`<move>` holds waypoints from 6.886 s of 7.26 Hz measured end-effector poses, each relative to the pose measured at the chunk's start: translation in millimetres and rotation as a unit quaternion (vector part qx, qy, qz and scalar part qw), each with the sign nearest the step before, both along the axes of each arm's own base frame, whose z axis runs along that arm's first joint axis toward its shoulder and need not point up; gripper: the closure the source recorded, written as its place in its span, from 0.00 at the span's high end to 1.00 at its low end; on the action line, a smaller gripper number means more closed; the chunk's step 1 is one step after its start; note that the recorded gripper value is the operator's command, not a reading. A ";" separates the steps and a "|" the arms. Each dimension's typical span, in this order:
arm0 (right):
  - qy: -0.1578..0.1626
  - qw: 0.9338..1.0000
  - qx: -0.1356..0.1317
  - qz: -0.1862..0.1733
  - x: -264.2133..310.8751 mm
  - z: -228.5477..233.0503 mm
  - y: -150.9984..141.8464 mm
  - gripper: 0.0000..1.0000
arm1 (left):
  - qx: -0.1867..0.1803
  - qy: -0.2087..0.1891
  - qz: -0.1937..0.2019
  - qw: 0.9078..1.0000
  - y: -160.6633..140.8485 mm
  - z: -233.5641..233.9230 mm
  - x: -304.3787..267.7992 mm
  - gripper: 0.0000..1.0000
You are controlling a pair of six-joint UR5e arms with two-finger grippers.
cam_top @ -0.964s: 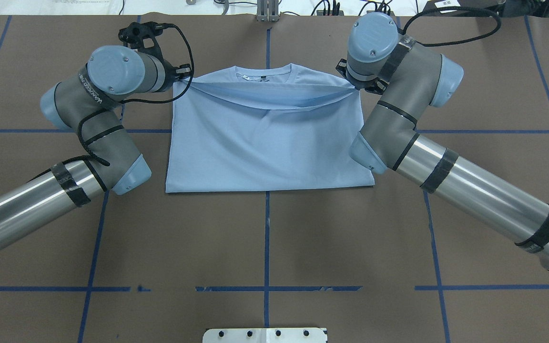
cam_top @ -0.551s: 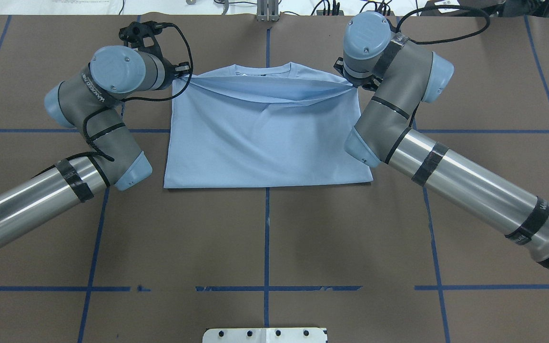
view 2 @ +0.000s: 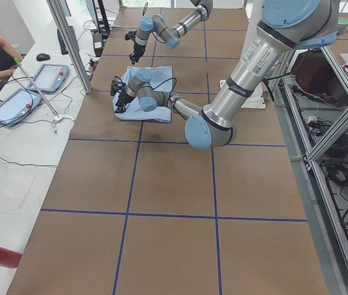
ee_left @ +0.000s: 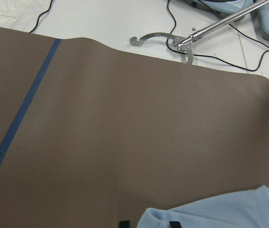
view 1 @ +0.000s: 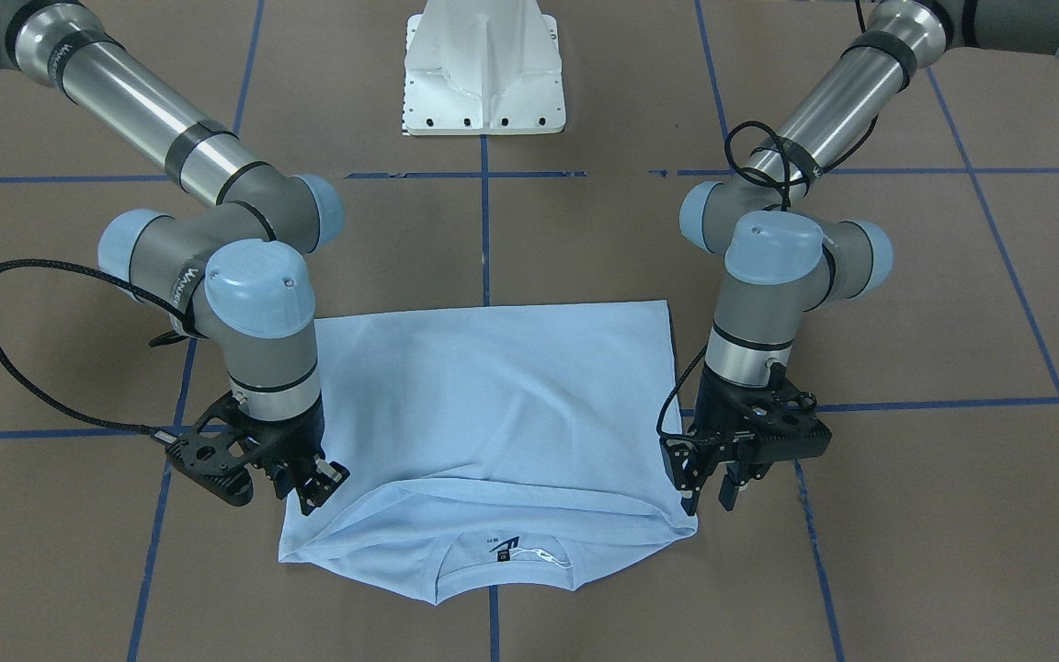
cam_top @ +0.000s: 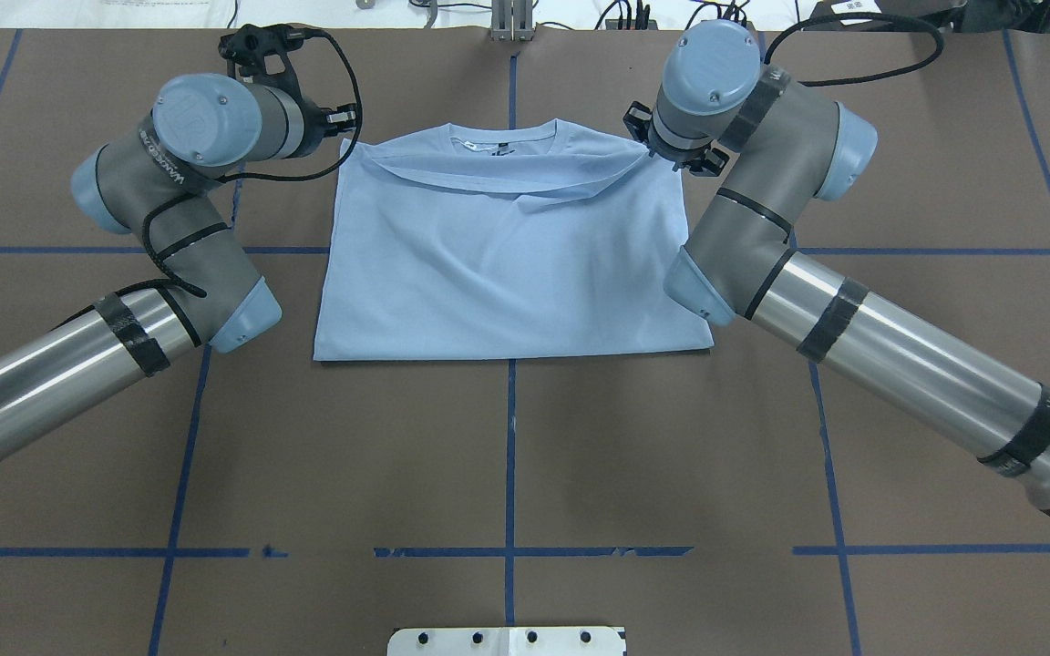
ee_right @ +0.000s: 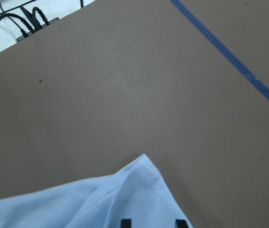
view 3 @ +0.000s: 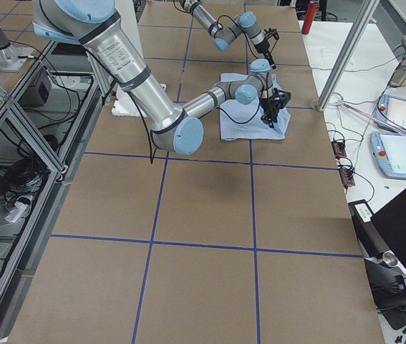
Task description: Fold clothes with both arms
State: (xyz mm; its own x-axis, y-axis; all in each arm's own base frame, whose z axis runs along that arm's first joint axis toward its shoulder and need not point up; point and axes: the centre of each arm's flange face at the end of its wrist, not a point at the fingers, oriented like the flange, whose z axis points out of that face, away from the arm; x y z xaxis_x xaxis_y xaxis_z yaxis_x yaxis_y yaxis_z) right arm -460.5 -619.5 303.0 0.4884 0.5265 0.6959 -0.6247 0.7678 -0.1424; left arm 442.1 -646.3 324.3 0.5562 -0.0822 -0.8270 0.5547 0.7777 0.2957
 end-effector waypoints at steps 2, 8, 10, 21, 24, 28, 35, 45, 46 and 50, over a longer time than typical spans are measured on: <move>-0.056 0.998 -0.023 -0.027 22.7 24.5 108.0 0.63 | 0.007 0.015 0.009 1.000 6.7 -2.9 -10.5 0.54; -0.036 0.997 -0.066 -0.027 5.8 81.6 190.4 0.65 | 0.005 0.022 0.015 1.000 15.7 0.0 -15.6 0.54; -0.035 0.997 -0.067 -0.031 -1.6 81.7 192.1 0.63 | 0.005 0.022 0.015 1.000 15.7 0.5 -15.7 0.54; -0.074 0.993 -0.064 -0.064 52.4 58.3 254.1 0.00 | 0.014 0.033 0.016 0.999 22.1 -16.0 -20.9 0.53; -0.105 0.968 -0.129 -0.189 80.9 34.9 416.8 0.00 | -0.002 0.080 0.075 0.994 64.1 -31.1 -33.3 0.54; -0.116 0.947 -0.148 -0.259 70.7 7.7 519.3 1.00 | -0.060 0.158 0.140 0.976 138.2 -57.3 -9.1 0.95; -0.138 0.983 -0.111 -0.058 99.3 12.6 360.3 1.00 | -0.262 0.143 0.156 0.942 307.4 -23.0 101.6 0.59; -0.122 0.985 -0.114 -0.047 84.2 24.1 349.5 1.00 | -0.182 0.122 0.125 0.968 253.7 -34.7 64.0 0.00; -0.126 0.985 -0.112 -0.047 83.4 19.8 347.8 1.00 | -0.157 0.114 0.104 0.976 210.7 -45.4 61.6 0.00; -0.141 0.984 -0.100 -0.044 74.5 3.7 343.1 1.00 | -0.098 0.101 0.021 0.990 5.8 -103.2 72.9 0.58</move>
State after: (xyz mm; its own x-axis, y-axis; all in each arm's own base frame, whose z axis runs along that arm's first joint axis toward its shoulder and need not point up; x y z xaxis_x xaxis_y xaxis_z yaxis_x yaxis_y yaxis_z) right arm -386.0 -276.5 306.7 0.3401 0.6314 0.6969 -0.4716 0.7556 -0.4545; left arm 515.0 -640.5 221.1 0.3871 -0.2329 -0.8921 0.5527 0.8331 0.0223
